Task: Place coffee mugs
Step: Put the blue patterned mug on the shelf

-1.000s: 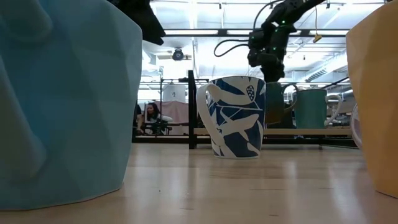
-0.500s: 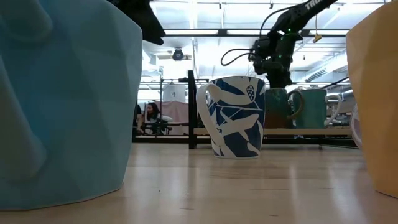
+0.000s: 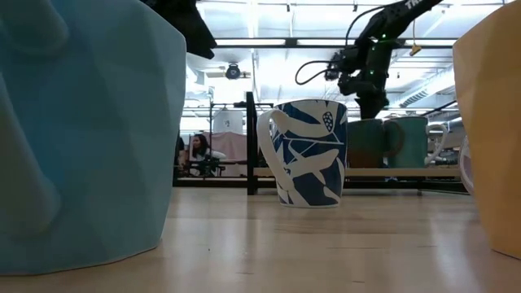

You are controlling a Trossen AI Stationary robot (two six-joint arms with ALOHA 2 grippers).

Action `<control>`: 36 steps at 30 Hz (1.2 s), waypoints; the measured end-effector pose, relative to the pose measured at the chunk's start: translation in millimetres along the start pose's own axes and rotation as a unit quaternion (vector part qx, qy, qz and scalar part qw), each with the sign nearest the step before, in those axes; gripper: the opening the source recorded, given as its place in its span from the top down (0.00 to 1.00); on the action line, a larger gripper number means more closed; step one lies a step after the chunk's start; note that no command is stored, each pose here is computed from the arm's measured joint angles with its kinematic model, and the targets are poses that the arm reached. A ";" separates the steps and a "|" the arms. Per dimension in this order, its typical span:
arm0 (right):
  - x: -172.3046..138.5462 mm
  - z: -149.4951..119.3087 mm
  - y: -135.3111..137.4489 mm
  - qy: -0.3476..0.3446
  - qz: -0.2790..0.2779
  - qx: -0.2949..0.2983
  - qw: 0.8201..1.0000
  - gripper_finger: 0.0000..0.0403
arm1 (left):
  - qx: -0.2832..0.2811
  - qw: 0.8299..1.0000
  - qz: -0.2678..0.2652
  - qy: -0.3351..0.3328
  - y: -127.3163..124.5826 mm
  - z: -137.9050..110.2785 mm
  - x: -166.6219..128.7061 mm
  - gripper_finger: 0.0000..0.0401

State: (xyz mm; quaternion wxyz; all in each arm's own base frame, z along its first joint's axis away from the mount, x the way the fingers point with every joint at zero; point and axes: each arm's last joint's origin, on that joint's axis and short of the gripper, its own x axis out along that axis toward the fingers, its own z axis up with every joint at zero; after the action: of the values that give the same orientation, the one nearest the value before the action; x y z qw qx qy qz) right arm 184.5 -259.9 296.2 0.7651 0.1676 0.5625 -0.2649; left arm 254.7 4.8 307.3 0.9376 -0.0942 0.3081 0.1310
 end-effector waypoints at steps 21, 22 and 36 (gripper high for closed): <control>-2.1 -2.9 -0.2 -0.004 0.039 0.003 0.999 0.91 | 0.000 1.000 0.000 0.000 0.0 0.0 0.1 0.62; -1.2 -3.0 -0.3 -0.005 0.039 0.003 0.999 0.91 | 0.000 1.000 0.000 0.000 0.0 0.0 0.1 0.62; 11.0 -6.8 0.3 -0.001 0.034 0.001 0.999 0.89 | 0.000 1.000 0.000 0.000 0.0 0.0 0.1 0.62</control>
State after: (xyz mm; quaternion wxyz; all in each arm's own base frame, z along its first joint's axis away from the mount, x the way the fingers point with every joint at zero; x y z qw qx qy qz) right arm 181.9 -258.3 283.7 0.7742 0.1874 0.5551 -0.2394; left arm 254.8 4.8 307.2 0.9376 -0.0942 0.3081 0.1310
